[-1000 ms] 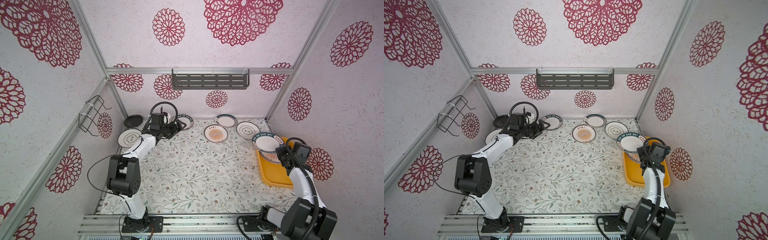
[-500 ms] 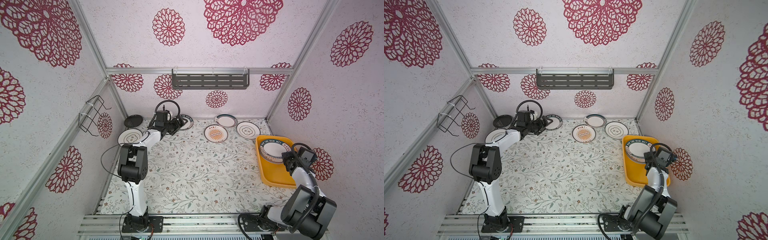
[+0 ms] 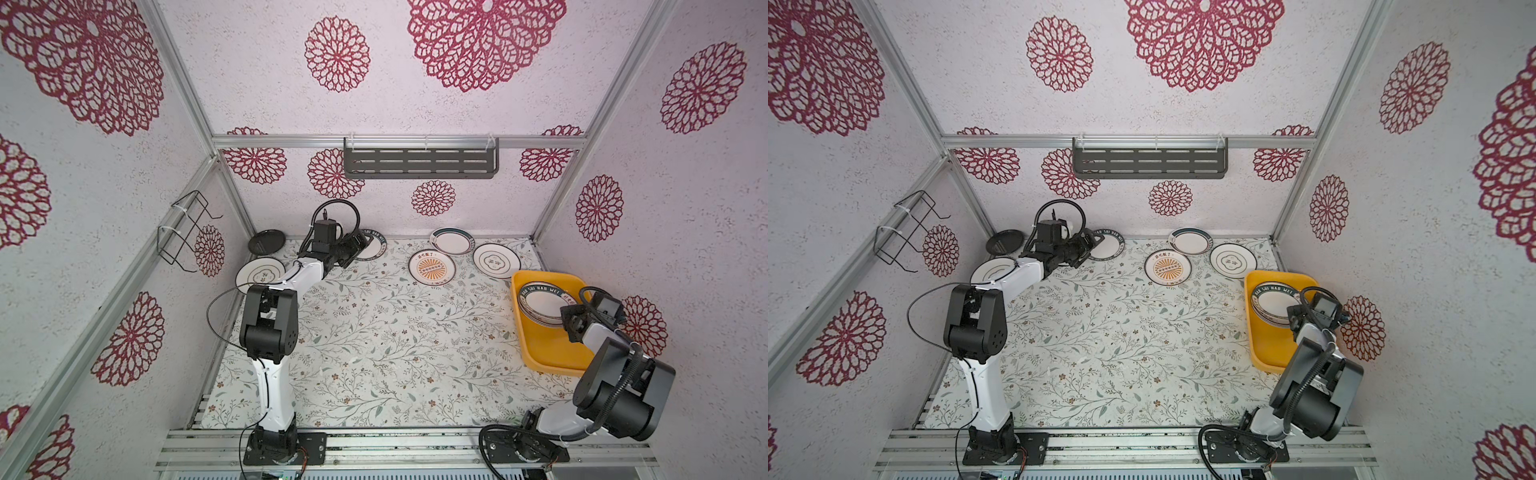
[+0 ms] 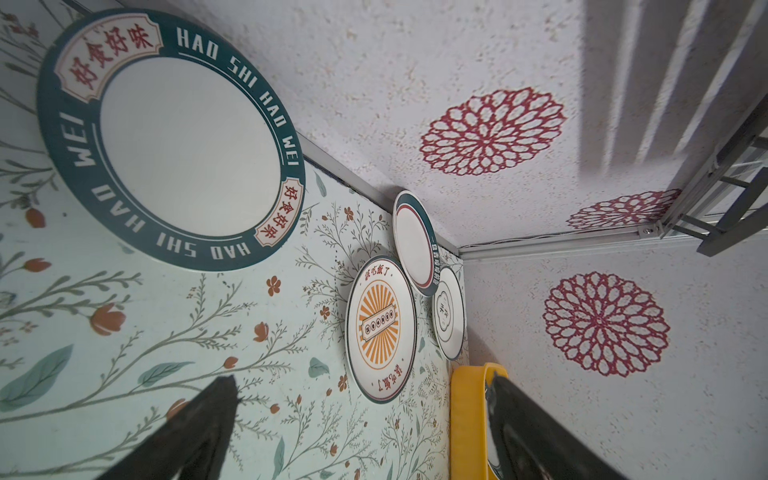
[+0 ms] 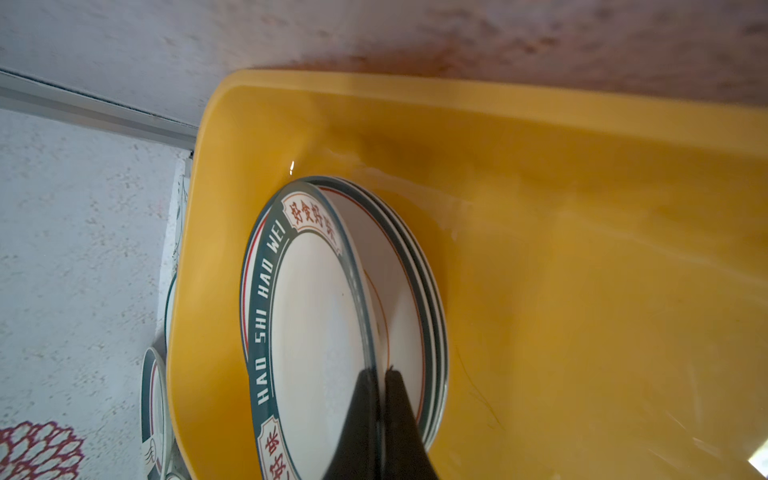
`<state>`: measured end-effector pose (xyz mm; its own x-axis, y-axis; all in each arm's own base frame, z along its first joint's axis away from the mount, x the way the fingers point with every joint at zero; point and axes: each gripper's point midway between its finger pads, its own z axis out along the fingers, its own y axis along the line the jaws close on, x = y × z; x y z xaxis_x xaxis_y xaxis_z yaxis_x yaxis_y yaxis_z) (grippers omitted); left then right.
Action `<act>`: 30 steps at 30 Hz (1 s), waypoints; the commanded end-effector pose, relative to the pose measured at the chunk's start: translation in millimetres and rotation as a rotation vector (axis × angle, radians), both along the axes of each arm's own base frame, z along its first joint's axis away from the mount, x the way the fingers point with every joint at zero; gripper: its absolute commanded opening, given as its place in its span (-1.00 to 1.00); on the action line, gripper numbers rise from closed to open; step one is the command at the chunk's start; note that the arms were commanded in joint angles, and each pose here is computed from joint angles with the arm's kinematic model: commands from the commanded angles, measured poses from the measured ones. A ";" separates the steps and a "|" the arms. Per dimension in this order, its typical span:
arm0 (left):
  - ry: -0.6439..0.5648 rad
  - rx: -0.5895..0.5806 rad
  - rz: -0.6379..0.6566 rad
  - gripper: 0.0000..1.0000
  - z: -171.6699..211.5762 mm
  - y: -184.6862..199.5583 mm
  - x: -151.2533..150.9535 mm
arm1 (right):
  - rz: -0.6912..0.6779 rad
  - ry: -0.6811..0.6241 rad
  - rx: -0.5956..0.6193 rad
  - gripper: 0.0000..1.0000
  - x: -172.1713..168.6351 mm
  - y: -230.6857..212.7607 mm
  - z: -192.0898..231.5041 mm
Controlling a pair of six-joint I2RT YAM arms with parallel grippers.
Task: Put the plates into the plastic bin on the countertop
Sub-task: 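Carry the green-rimmed plate into the yellow bin with the right gripper, then lower the plate onto the stack and open the right gripper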
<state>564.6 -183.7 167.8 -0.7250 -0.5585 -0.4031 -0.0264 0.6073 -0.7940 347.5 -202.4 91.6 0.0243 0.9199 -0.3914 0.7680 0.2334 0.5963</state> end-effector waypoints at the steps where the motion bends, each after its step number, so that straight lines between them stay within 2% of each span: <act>1: -0.011 0.003 0.038 0.94 -3.2 5.0 10.2 | -0.033 -0.062 -0.040 -1.00 12.9 -14.3 20.2; 8: 0.008 -0.025 0.055 0.94 -10.6 6.3 16.0 | -0.030 -0.048 -0.032 -1.00 14.0 -14.6 12.8; 9: 0.007 -0.027 0.055 0.94 -10.6 6.5 17.0 | -0.029 -0.043 -0.029 -0.89 13.4 -14.1 11.4; 13: 0.010 -0.028 0.058 0.94 -11.7 7.0 19.1 | -0.024 -0.026 -0.029 -0.82 11.5 -13.4 9.4; 17: 0.027 -0.025 0.071 0.94 -16.2 10.0 21.0 | -0.015 -0.008 -0.023 -0.61 11.4 -12.6 6.7; 22: 0.035 -0.012 0.079 0.94 -17.1 12.7 17.2 | -0.002 0.007 -0.021 -0.48 11.6 -11.3 6.6; 24: 0.041 -0.006 0.077 0.94 -17.6 13.3 14.4 | 0.001 0.010 -0.019 -0.35 11.3 -10.7 7.1; 27: 0.050 0.015 0.078 0.95 -19.3 15.6 9.8 | 0.019 0.014 -0.018 0.00 11.9 -8.3 9.9; 30: 0.048 0.038 0.075 0.94 -15.9 17.9 3.9 | 0.058 0.030 -0.025 0.25 12.4 -5.0 12.5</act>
